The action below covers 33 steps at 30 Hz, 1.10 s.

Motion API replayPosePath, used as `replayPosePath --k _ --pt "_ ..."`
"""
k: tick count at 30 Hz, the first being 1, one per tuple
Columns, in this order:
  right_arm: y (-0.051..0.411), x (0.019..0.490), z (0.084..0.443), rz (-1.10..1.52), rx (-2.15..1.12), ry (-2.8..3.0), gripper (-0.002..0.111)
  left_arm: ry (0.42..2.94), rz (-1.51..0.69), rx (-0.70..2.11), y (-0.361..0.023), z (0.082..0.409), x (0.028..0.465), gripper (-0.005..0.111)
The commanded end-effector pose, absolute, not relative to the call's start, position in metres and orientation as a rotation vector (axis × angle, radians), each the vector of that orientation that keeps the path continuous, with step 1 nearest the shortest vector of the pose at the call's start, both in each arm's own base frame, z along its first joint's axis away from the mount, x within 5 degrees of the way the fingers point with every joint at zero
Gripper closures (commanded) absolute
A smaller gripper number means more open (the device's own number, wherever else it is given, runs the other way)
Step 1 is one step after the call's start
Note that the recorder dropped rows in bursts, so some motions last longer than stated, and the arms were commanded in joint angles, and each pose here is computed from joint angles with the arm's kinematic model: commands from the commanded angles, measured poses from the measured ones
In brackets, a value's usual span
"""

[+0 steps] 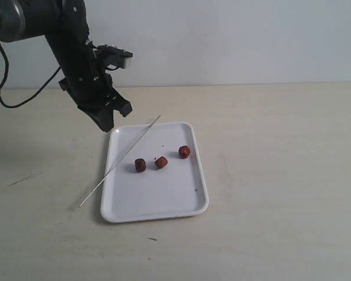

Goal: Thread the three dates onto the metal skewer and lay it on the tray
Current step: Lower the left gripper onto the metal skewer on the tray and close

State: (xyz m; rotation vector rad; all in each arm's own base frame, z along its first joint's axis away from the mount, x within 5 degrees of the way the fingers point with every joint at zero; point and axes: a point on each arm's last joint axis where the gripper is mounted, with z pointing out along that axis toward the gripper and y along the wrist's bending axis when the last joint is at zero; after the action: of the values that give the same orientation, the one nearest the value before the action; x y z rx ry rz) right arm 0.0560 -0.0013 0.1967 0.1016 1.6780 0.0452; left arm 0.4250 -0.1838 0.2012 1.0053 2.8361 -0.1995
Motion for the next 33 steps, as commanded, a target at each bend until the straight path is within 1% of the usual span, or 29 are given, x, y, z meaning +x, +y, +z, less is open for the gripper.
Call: replayPosePath --k 1,3,5,7,10,12,13,20,26,33 --pt "-0.002 0.056 0.196 0.033 0.098 1.670 0.108 2.843 -0.289 1.034 -0.192 0.189 0.425 0.107" --pt "-0.002 0.056 0.196 0.033 0.098 1.670 0.108 2.847 -0.291 1.034 -0.193 0.188 0.426 0.107" --pt "-0.002 0.056 0.196 0.035 0.100 1.670 0.108 2.851 -0.288 1.036 -0.193 0.186 0.426 0.104" --pt "-0.002 0.056 0.196 0.035 0.100 1.670 0.108 2.851 -0.288 1.036 -0.193 0.186 0.426 0.094" --pt "-0.002 0.056 0.196 0.035 0.100 1.670 0.108 2.850 -0.289 1.043 -0.195 0.185 0.425 0.074" --pt "-0.002 0.056 0.196 0.033 0.098 1.670 0.108 2.848 -0.289 1.066 -0.198 0.183 0.424 0.067" --pt "-0.002 0.056 0.196 0.033 0.098 1.670 0.108 2.840 -0.288 1.097 -0.201 0.181 0.423 0.065" --pt "-0.002 0.056 0.196 0.033 0.098 1.670 0.108 2.864 -0.237 1.195 -0.209 0.154 0.421 0.065" --pt "-0.002 0.056 0.196 0.033 0.098 1.670 0.108 2.865 -0.176 1.219 -0.206 0.151 0.423 0.065" --pt "-0.002 0.056 0.196 0.033 0.098 1.670 0.108 2.862 -0.190 1.210 -0.207 0.150 0.423 0.065"
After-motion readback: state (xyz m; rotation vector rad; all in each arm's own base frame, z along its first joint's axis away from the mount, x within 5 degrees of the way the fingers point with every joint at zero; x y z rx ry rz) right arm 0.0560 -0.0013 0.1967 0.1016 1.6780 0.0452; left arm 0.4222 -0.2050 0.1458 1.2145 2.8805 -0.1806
